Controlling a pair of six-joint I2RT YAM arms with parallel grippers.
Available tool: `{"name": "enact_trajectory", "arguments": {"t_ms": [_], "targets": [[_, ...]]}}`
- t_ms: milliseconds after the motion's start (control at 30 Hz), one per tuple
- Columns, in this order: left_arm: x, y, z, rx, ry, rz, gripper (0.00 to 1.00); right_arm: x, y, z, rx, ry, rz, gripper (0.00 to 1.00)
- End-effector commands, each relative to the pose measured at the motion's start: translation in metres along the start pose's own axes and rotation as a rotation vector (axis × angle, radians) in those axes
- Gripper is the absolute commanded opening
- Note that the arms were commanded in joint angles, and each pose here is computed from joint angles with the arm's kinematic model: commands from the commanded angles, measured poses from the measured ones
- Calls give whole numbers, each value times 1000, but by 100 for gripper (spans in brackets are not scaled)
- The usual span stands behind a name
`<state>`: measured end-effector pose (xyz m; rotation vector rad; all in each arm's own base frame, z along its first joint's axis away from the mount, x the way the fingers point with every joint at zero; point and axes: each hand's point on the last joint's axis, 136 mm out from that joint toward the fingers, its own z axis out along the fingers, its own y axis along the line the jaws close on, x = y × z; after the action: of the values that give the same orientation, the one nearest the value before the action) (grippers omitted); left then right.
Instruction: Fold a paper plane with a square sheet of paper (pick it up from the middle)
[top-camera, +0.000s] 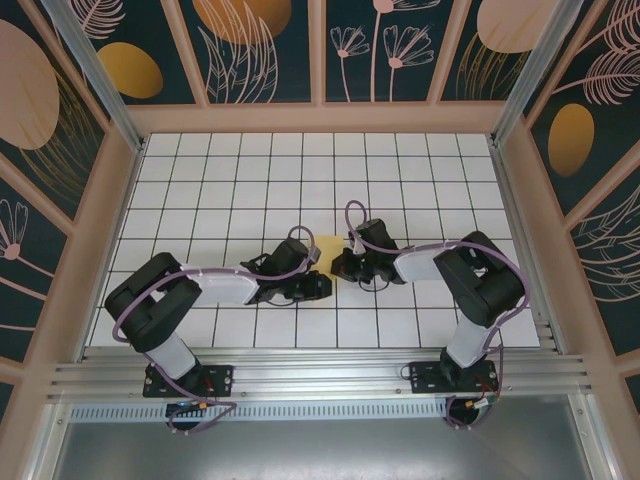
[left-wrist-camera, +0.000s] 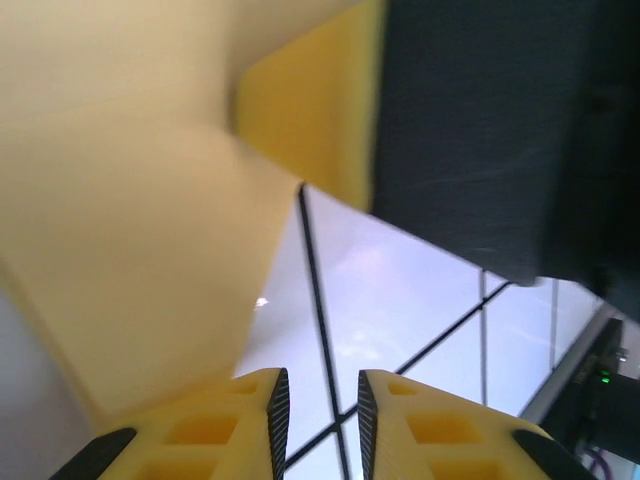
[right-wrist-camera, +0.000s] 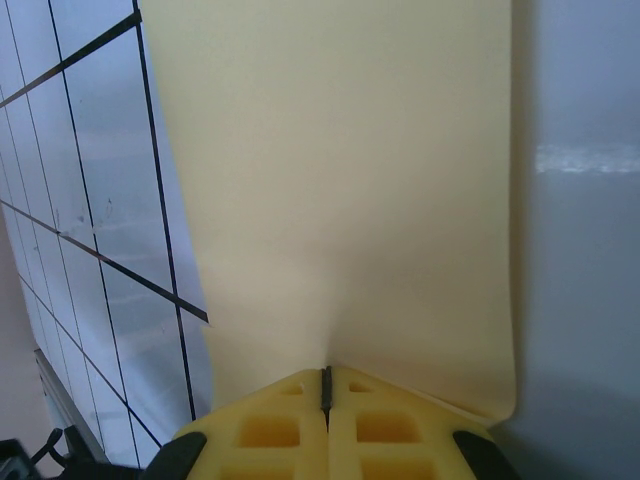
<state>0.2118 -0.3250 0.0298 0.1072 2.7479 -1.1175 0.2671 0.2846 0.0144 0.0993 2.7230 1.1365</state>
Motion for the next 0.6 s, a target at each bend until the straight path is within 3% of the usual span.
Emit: {"name": "enact_trajectory", "arguments": {"t_ms": [0, 333, 567], "targets": [[3, 17, 4, -73, 4, 4, 27, 24, -69, 6, 253, 35, 72, 4], [30, 50, 3, -134, 53, -30, 24, 26, -74, 6, 271, 40, 75, 4], [42, 49, -2, -80, 64, -58, 25, 26, -76, 7, 279, 42, 73, 4]]}}
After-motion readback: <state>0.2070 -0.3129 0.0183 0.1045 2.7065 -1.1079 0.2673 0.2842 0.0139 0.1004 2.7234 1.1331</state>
